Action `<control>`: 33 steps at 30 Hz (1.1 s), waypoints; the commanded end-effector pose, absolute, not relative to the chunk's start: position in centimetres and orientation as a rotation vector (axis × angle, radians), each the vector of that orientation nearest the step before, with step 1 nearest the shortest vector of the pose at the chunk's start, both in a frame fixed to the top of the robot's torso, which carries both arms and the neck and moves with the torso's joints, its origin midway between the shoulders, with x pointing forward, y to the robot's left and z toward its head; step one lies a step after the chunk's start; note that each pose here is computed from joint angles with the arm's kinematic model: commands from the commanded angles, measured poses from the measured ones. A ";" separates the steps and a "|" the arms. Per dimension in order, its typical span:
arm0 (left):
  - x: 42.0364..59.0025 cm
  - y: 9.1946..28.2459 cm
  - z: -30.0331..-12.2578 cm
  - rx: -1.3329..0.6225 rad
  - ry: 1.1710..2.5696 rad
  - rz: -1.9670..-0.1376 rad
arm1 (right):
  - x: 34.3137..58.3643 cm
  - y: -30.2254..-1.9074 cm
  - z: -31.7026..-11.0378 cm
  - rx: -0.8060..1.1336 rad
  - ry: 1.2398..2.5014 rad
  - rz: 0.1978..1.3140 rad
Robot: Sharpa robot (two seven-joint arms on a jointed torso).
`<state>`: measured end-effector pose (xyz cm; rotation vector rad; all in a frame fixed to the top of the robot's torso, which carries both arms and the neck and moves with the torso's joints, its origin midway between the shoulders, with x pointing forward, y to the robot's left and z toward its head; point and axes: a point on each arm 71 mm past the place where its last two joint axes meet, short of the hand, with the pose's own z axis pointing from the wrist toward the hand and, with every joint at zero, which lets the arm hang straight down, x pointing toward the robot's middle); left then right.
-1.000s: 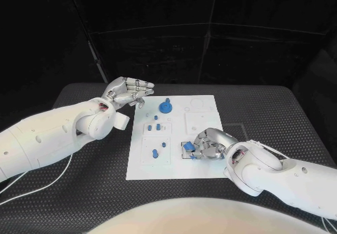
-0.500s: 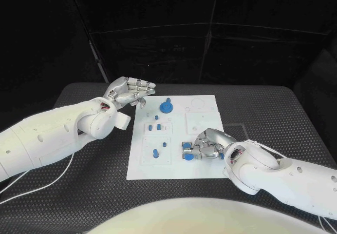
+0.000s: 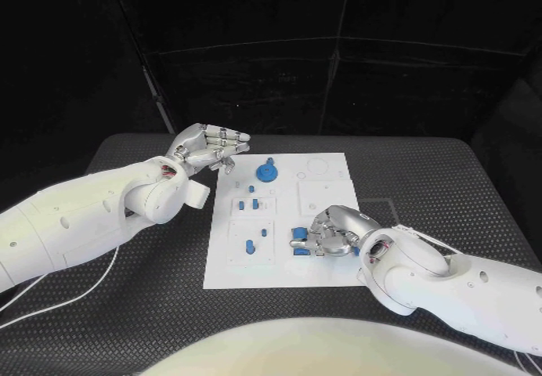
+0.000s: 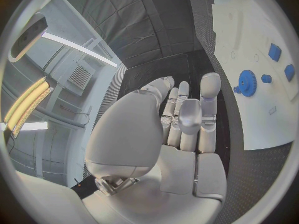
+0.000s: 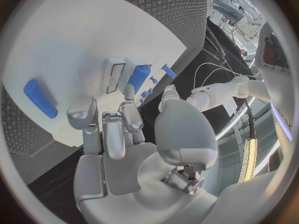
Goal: Assemble the parts on the task board
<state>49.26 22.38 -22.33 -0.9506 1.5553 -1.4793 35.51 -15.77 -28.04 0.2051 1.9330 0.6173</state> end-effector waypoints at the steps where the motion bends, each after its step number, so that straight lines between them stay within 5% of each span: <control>1: 49.2 22.3 -22.2 -0.950 1.556 -1.493 | 35.4 -15.7 -27.6 0.180 1.896 0.623; 18: 49.1 22.6 -22.4 -0.954 1.556 -1.486 | 35.4 -19.4 -25.7 0.271 1.828 0.639; 33: 49.1 22.7 -22.4 -0.955 1.556 -1.485 | 36.1 -25.4 -26.5 0.198 1.913 0.403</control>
